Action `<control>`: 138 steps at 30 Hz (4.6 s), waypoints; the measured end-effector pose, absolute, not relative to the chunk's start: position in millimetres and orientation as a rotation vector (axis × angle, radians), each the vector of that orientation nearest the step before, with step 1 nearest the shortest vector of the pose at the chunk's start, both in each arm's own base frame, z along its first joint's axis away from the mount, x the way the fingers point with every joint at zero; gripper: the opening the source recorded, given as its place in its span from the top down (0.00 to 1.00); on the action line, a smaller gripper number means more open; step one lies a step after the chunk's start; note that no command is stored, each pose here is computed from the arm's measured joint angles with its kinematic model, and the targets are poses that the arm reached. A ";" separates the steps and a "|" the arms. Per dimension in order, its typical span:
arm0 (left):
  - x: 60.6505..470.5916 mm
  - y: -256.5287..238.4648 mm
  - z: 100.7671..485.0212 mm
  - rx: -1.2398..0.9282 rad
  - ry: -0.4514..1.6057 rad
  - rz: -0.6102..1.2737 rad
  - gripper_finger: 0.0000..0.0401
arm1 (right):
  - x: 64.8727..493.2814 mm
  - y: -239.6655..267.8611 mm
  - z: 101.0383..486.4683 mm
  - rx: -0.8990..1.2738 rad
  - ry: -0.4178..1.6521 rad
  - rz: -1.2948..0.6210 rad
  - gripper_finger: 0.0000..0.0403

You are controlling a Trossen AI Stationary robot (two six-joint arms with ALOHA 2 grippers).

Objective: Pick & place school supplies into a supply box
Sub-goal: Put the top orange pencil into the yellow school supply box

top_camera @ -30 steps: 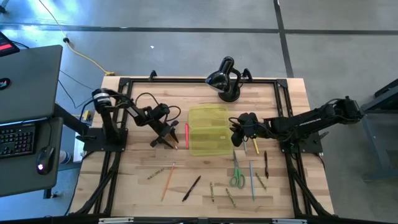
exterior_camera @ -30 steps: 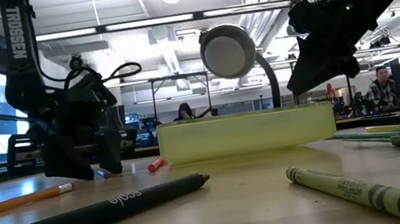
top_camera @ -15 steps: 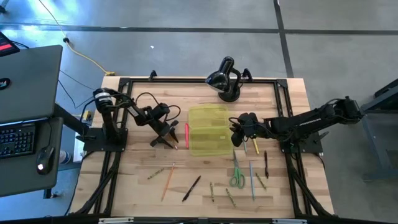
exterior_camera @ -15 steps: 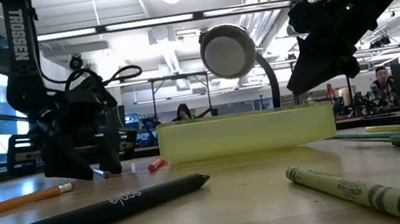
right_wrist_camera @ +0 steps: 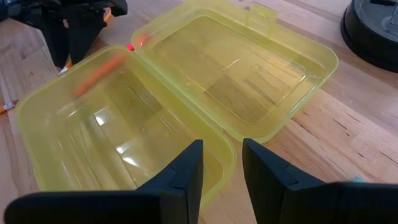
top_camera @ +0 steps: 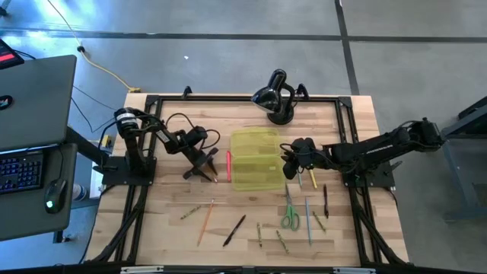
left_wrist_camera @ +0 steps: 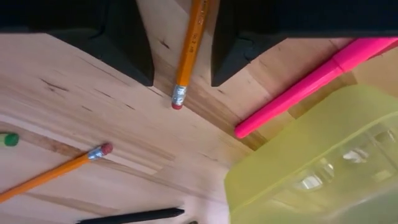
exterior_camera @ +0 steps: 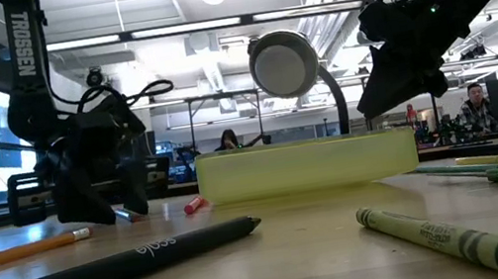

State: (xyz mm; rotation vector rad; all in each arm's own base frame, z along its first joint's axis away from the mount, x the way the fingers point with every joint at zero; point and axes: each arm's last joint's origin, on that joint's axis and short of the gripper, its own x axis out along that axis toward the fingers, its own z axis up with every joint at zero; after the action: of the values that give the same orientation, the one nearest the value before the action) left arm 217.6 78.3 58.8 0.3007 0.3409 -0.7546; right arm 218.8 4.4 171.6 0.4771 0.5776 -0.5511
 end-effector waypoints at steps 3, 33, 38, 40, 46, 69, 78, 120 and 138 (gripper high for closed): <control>216.6 77.8 57.3 0.306 0.345 -0.766 0.61 | 218.8 4.3 171.6 0.477 0.577 -0.551 0.77; 246.6 92.1 50.6 0.084 0.372 -0.696 0.91 | 218.8 4.4 171.6 0.477 0.578 -0.551 0.77; 247.4 92.5 51.2 0.066 0.378 -0.683 0.87 | 218.8 4.4 171.6 0.477 0.578 -0.551 0.77; 247.9 93.1 51.3 0.075 0.385 -0.666 0.86 | 218.8 4.3 171.6 0.477 0.578 -0.551 0.77; 249.5 94.4 52.3 0.103 0.386 -0.633 0.85 | 218.8 4.3 171.6 0.477 0.578 -0.552 0.77; 249.2 94.4 49.0 0.155 0.446 -0.568 0.71 | 218.8 4.3 171.6 0.477 0.578 -0.552 0.77; 248.5 93.8 48.6 0.155 0.442 -0.581 0.89 | 218.8 4.4 171.6 0.477 0.578 -0.551 0.77; 247.6 92.1 44.9 0.237 0.378 -0.663 0.88 | 218.8 4.3 171.6 0.477 0.578 -0.551 0.77; 252.0 94.0 40.7 0.200 0.335 -0.642 0.92 | 218.7 4.3 171.5 0.477 0.578 -0.551 0.77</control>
State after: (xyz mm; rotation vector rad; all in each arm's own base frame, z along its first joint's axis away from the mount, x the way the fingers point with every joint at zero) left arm 252.0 94.0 40.7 0.1998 0.3348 -0.6417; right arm 218.7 4.3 171.5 0.4770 0.5777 -0.5515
